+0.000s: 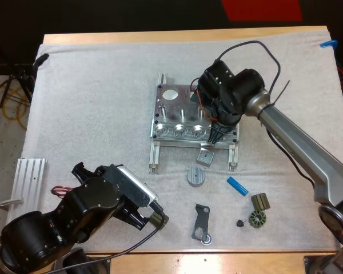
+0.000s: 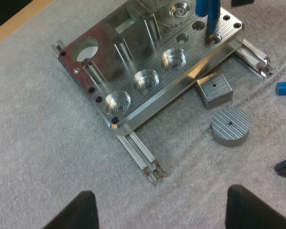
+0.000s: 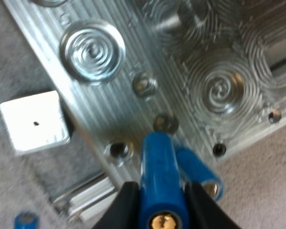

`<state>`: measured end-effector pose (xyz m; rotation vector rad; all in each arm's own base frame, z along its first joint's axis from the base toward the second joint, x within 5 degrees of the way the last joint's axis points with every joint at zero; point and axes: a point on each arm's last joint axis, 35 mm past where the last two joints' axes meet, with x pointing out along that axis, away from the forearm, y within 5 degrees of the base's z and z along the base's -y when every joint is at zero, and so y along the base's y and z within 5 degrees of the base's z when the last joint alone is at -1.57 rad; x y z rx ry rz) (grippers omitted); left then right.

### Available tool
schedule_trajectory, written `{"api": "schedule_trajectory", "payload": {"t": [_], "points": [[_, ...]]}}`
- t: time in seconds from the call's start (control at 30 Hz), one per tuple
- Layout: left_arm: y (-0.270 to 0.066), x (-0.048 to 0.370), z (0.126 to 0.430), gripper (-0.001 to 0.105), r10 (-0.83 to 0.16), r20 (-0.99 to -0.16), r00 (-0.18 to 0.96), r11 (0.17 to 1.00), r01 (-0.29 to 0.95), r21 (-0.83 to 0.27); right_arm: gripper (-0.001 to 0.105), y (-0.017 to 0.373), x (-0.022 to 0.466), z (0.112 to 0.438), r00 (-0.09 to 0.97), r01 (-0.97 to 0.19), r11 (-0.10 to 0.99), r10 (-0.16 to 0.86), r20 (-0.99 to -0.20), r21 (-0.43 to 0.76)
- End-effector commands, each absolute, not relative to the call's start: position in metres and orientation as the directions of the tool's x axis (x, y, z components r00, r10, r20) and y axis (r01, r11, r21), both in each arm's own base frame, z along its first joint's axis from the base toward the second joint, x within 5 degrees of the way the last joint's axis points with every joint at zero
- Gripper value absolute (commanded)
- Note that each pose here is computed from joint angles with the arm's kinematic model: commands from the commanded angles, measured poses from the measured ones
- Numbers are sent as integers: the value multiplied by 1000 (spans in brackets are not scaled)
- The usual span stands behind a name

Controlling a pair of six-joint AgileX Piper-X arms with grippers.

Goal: Load cells from right to left

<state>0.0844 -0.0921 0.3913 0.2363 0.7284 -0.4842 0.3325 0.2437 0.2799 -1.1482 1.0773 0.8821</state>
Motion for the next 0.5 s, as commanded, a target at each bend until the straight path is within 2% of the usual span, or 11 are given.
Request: {"api": "schedule_trajectory", "payload": {"t": [0.0, 0.2, 0.47], "points": [[-91, 84, 391, 57, -324, -684, 653, 870, 490, 55, 5, 245, 336, 281, 288, -939, 201, 16, -958, -279], [-91, 84, 391, 57, -324, -684, 653, 870, 490, 55, 5, 248, 343, 259, 275, -942, 185, -47, -960, -279], [-91, 84, 391, 57, -324, -684, 653, 870, 490, 55, 5, 253, 349, 251, 289, -939, 183, -38, -957, -291]]}}
